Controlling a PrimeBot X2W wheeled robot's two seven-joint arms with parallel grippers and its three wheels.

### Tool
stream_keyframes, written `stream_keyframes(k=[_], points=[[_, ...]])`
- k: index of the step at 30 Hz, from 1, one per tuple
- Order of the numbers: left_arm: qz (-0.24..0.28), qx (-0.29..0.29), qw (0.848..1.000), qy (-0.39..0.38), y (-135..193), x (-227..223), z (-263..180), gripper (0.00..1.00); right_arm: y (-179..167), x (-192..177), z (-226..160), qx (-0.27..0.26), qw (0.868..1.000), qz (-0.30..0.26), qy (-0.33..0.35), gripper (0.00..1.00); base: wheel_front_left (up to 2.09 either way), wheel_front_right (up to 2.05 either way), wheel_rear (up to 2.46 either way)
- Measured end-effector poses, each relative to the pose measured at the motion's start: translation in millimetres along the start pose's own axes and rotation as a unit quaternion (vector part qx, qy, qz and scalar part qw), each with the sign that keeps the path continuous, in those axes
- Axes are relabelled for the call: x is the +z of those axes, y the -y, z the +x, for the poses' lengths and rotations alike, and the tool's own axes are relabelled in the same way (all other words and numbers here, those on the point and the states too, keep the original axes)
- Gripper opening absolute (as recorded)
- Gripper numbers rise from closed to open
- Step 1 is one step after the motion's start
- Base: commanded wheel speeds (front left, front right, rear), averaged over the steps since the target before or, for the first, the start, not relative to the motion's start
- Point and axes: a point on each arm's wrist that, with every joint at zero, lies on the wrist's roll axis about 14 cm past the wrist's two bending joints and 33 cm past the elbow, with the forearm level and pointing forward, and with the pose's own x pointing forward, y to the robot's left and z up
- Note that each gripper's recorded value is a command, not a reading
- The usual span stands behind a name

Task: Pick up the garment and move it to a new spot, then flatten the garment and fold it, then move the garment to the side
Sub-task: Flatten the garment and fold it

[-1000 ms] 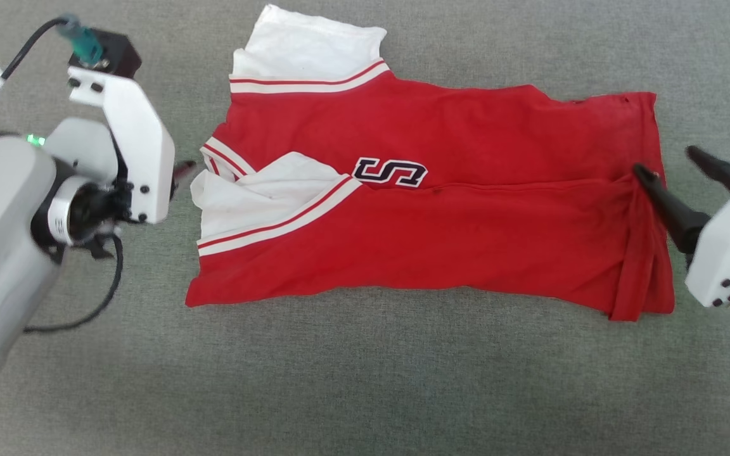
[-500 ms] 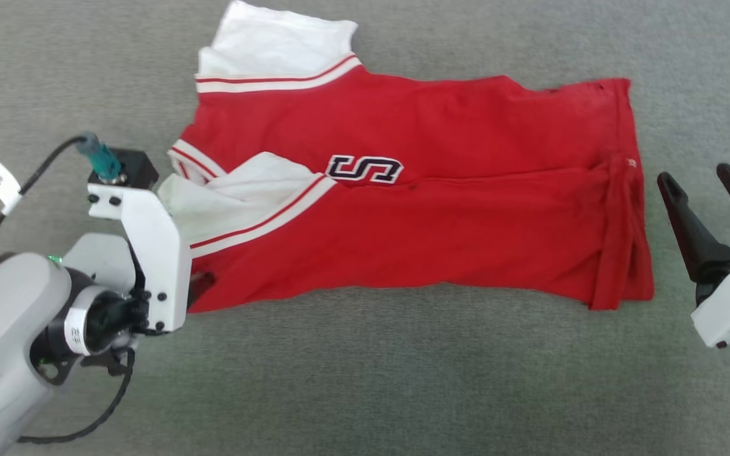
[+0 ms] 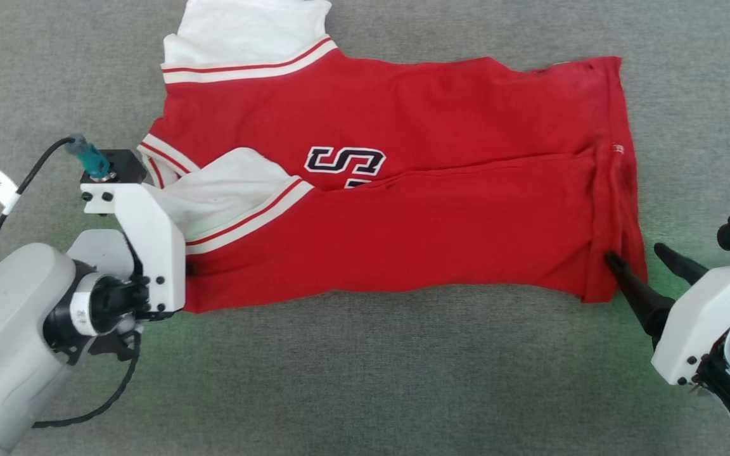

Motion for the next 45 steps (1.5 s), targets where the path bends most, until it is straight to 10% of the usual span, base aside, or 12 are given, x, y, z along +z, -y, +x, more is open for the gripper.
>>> stream_keyframes(k=[11,13,45], points=[[0.001,-0.016,1.0,0.008,2,2,5,0.0,-5,-23,34,0.005,0.993,-0.037,-0.116,1.0,0.0,0.0,0.0],[0.002,-0.015,1.0,0.011,1,1,6,0.0,-10,-29,38,0.016,0.989,-0.047,-0.142,0.0,0.0,0.0,0.0],[-0.03,-0.01,0.999,-0.03,5,-69,-32,0.05,-4,-54,-17,0.022,0.972,-0.061,-0.227,0.05,0.0,0.0,0.0]])
